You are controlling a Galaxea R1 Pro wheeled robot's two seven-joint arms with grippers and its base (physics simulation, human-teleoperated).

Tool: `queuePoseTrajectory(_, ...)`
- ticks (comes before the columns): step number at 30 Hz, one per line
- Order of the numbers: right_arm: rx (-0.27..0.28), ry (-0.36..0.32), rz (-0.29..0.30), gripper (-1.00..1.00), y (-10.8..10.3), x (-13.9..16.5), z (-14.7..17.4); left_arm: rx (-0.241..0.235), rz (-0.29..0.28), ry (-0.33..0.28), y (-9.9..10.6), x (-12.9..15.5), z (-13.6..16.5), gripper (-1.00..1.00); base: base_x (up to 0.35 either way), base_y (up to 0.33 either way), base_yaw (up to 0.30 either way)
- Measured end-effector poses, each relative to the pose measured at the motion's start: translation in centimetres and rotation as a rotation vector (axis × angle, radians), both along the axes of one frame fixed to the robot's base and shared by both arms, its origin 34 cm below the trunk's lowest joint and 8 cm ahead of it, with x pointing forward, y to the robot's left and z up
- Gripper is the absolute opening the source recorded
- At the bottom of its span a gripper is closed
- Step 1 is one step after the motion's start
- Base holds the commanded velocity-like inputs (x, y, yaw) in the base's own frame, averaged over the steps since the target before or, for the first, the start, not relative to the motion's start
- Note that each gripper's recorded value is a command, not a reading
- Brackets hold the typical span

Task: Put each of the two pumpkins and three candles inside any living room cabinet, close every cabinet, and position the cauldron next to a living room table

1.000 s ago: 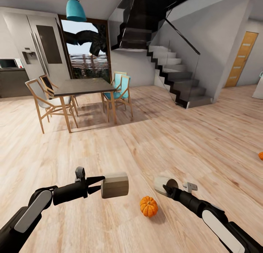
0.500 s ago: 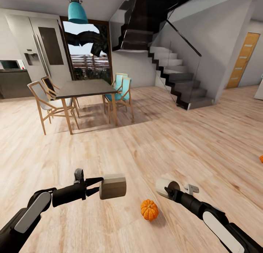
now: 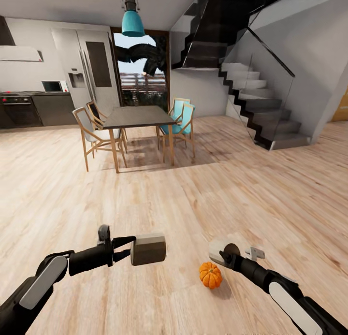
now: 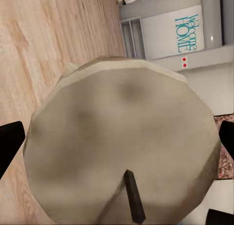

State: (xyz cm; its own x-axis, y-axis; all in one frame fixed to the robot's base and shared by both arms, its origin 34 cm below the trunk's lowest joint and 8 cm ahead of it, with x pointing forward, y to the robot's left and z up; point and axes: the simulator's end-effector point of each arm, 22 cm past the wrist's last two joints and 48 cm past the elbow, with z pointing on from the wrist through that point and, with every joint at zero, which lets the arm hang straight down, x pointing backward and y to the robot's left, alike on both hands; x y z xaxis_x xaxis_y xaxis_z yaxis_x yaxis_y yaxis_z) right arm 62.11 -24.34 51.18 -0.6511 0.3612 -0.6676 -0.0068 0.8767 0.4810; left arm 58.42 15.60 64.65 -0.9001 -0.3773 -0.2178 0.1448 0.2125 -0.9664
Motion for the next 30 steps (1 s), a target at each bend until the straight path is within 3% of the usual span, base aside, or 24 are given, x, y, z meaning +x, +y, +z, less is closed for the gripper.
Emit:
queuePoseTrajectory(17,0.006,0.001,0.001,-1.0,0.4,0.1,0.8,-0.027,0.041,-0.018,1.3,1.1,1.9,-1.0,-0.032,0.009,0.276)
queuePoseTrajectory(30,0.016,0.002,0.001,-1.0,1.1,0.2,0.8,-0.027,0.042,-0.018,1.3,1.1,1.9,-1.0,-0.187,0.236,0.276)
